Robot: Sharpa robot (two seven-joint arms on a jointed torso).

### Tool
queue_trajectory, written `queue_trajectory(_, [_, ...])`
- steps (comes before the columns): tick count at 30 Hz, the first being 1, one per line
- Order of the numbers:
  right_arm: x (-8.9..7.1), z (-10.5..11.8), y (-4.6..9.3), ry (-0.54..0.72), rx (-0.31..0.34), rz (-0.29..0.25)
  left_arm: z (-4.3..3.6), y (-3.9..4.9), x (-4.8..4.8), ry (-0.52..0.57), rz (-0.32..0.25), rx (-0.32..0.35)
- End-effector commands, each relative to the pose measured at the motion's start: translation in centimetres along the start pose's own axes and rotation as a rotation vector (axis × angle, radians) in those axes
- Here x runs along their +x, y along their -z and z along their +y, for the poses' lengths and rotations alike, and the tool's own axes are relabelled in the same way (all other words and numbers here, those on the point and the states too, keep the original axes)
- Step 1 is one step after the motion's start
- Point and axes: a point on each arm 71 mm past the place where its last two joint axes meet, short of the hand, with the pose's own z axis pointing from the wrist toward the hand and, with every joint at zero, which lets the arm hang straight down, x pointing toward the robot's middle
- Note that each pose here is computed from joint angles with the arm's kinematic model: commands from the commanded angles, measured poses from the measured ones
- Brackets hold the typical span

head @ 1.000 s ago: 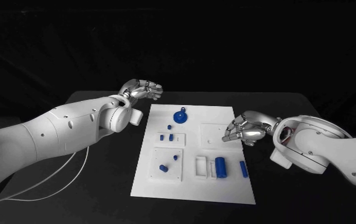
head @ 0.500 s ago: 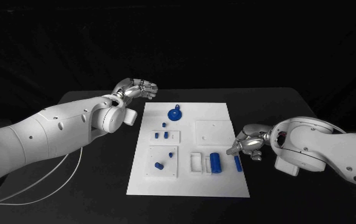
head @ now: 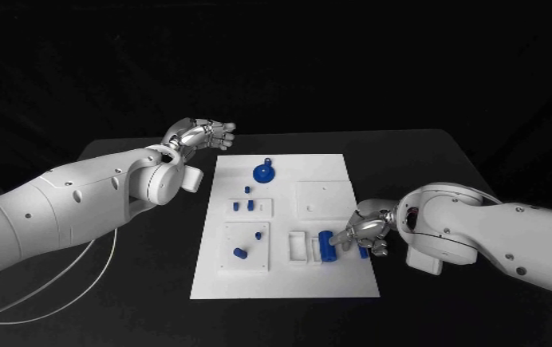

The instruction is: Assemble the parts on the task board

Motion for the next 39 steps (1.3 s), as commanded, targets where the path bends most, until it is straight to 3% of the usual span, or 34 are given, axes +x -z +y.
queue_trajectory(1, [0.4,0.3,-0.4,0.005,-0.003,0.010,-0.19,0.03,0.21,0.019,0.014,0.017])
queue_trajectory(17, [1.9,1.6,-2.2,0.033,-0.025,0.000,-0.21,0.11,0.19,0.021,0.015,0.018])
queue_trajectory(39, [2.0,1.6,-1.5,-0.017,-0.046,-0.016,-0.15,0.08,0.12,0.021,0.015,0.014])
